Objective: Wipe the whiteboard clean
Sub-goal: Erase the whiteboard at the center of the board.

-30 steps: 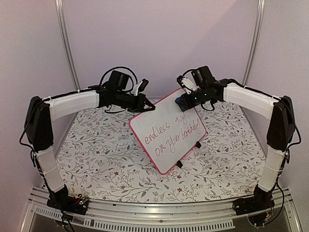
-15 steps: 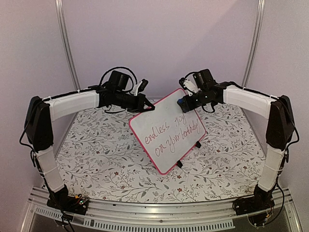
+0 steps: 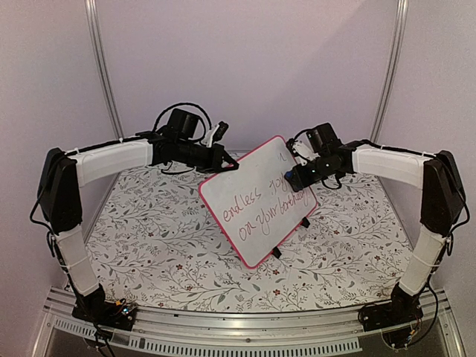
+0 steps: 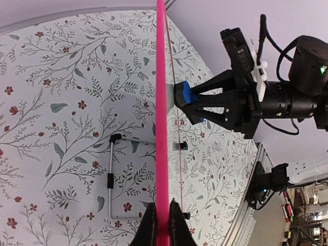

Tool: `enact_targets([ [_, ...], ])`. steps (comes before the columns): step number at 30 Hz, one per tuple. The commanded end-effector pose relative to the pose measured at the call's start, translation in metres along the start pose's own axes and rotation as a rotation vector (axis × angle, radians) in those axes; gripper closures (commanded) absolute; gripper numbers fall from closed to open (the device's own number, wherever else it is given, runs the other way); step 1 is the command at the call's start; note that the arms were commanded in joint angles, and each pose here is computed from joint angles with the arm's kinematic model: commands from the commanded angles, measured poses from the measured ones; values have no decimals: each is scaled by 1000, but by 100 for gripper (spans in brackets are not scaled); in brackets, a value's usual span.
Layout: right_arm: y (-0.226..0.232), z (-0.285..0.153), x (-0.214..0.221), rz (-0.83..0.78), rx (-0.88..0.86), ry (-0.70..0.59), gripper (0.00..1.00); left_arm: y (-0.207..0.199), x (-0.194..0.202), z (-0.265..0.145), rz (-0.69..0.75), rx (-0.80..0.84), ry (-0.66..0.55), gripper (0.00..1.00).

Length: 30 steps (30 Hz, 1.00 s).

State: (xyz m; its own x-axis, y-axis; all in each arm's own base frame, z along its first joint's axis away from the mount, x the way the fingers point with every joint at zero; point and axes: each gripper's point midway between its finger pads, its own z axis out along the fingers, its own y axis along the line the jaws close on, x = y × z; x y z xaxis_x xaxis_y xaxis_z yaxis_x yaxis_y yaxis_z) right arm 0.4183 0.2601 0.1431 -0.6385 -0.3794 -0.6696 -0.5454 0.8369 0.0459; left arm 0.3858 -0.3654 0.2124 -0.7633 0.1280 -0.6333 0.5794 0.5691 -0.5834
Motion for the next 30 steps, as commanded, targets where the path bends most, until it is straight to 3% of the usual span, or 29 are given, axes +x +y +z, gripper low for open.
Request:
enact_targets([
  [1,1,-5,-21,4,-9,-39,100,-9,-2,-1,93,-5,-5,100],
  [7,1,-9,-77,-25,-15,-116,100,-8,-1,1,92,-5,-2,100],
  [12,1,-1,-95,-42,-18,-125,100,-8,-1,0,93,-8,-2,100],
  [19,-3,20,-58,-35,-11,-48,100,-7,-2,0,92,-6,-3,100],
  [30,-14,17,7,26,-16,30,100,-9,-3,-2,92,-4,-7,100],
])
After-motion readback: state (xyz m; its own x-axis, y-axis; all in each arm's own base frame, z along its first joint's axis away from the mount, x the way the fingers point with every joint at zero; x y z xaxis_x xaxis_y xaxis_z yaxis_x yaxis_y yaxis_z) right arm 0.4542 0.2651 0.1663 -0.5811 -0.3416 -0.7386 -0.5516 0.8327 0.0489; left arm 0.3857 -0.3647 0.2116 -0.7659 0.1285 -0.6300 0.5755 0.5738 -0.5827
